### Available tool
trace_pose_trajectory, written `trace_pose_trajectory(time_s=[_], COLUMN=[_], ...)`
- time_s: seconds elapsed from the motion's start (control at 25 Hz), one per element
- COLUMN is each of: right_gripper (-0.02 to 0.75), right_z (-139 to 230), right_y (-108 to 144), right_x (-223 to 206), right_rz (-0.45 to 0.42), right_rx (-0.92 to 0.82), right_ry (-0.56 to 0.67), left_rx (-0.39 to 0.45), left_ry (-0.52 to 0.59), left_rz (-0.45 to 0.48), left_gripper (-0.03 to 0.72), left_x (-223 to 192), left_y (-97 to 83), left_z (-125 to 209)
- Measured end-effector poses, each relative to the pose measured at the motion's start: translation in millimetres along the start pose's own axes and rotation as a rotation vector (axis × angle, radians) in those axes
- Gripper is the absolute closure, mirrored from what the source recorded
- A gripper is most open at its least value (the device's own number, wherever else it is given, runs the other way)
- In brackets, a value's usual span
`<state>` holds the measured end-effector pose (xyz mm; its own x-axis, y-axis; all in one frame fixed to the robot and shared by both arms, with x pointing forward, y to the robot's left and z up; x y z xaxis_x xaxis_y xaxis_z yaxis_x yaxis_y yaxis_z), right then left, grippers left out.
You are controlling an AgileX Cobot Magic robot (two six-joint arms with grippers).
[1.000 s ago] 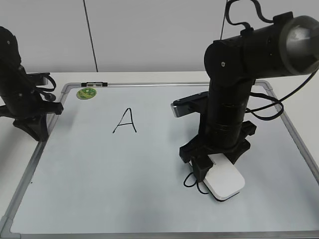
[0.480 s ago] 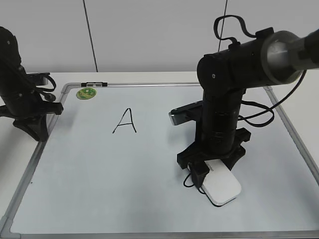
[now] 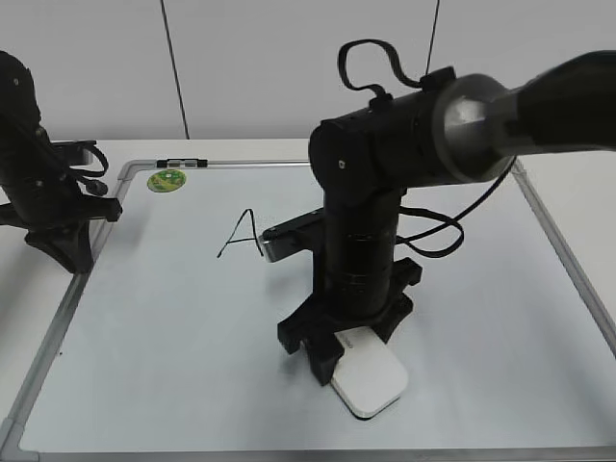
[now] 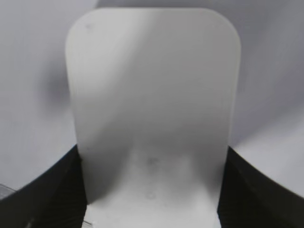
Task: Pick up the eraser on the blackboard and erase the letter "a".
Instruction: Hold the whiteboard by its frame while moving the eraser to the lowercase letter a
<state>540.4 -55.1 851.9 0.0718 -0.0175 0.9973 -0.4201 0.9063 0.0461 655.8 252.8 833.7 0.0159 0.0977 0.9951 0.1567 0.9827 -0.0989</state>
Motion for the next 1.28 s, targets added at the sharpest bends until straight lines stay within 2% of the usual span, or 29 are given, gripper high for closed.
trace_pose_trajectory(time_s=[0.16, 0.28, 0.4, 0.68, 1.04, 1.28], right_gripper=[0.230, 0.230, 0.237, 0.239, 0.239, 0.240], right_z=[-5, -7, -9, -11, -11, -4], right_y=[11, 3, -13, -44, -92, -125], right_x=[3, 3, 4, 8, 11, 20], right_rz=[-0.017, 0.031, 0.132, 0.221, 0.256, 0.321], right_rx=[0.013, 0.021, 0.010, -0.043, -0.164, -0.223], right_ry=[-0.015, -0.026, -0.038, -0.030, -0.007, 0.023], left_rx=[0.000, 0.000, 0.000, 0.000, 0.000, 0.000], left_ry=[0.000, 0.000, 0.002, 0.002, 0.002, 0.002], left_rz=[0.000, 0.000, 0.000, 0.000, 0.000, 0.000], left_gripper=[0.659, 0.659, 0.659, 0.659, 0.659, 0.659], left_x=[0, 0, 0, 0, 0, 0], left_y=[0.0, 0.0, 0.0, 0.0, 0.0, 0.0], left_z=[0, 0, 0, 0, 0, 0])
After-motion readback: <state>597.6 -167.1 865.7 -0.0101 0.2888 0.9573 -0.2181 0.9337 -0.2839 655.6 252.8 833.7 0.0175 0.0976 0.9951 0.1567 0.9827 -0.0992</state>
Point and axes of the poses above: a point on each arm's last joint axis where the gripper is mounted, x pointing back along that axis away from the gripper, y along the wrist's bending axis when the last joint is at zero, z = x × y, the point moved 7 cm from there along -x, pointing out along that axis toward the gripper, and after that the axes turned 9 degrees about -x, right-handed, at the moved point
